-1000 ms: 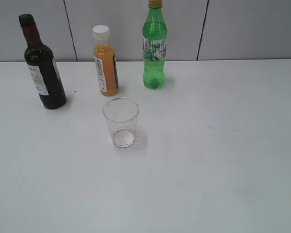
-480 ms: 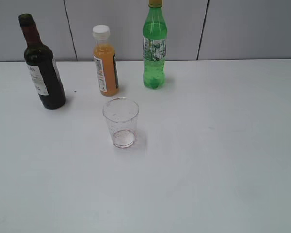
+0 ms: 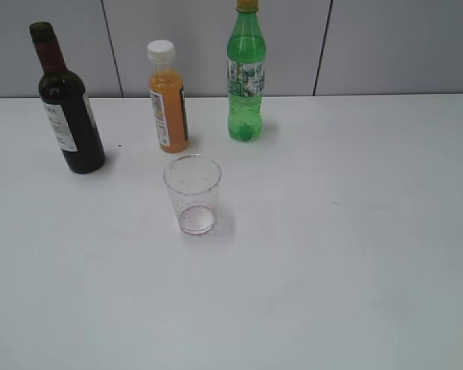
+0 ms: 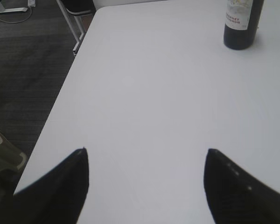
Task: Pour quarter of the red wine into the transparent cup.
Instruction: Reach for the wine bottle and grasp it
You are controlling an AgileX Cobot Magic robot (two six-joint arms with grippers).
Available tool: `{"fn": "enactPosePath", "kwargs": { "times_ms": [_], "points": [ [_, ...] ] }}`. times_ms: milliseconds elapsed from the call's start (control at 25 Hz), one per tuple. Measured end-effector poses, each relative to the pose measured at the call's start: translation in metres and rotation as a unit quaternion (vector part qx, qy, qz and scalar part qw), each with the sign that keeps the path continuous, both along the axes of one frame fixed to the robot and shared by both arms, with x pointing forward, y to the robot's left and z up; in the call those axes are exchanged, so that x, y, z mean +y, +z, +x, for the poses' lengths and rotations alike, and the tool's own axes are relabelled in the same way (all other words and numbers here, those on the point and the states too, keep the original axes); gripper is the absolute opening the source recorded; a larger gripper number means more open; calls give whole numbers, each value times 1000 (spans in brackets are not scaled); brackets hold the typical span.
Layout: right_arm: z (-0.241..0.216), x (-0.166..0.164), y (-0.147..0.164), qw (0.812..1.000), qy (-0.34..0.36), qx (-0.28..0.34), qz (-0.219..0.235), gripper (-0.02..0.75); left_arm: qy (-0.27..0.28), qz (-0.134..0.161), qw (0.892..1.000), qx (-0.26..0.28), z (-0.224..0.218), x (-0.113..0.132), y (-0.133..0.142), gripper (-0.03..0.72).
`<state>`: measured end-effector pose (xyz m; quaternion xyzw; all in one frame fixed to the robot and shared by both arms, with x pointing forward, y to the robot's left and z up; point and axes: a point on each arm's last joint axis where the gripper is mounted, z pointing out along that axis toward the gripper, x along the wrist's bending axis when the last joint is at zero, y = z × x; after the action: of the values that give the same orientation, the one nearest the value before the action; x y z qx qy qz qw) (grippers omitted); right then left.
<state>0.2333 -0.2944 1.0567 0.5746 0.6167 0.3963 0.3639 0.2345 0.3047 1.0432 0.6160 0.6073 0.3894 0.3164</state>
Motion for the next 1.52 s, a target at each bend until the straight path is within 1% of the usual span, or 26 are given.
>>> {"fn": "enactPosePath", "kwargs": {
  "times_ms": [680,760,920,1000,1080,1160,1240,1360,1520],
  "points": [
    [0,0,0,1000,0,0,0,589,0,0,1000,0,0,0,0,582],
    [0,0,0,1000,0,0,0,589,0,0,1000,0,0,0,0,598],
    [0,0,0,1000,0,0,0,587,0,1,1000,-3,0,0,0,676],
    [0,0,0,1000,0,0,0,587,-3,-3,1000,-23,1,-1,5,686],
    [0,0,0,1000,0,0,0,587,-17,-22,997,-70,4,-5,13,688],
    [0,0,0,1000,0,0,0,587,-32,-48,991,-117,10,-9,22,687],
    [0,0,0,1000,0,1,0,587,-34,-61,988,-139,21,-9,26,685],
    [0,0,0,1000,0,1,0,588,-27,-68,985,-155,47,-7,27,679],
    [0,0,0,1000,0,1,0,588,-15,-69,979,-190,82,-3,32,671]
  ]
}}
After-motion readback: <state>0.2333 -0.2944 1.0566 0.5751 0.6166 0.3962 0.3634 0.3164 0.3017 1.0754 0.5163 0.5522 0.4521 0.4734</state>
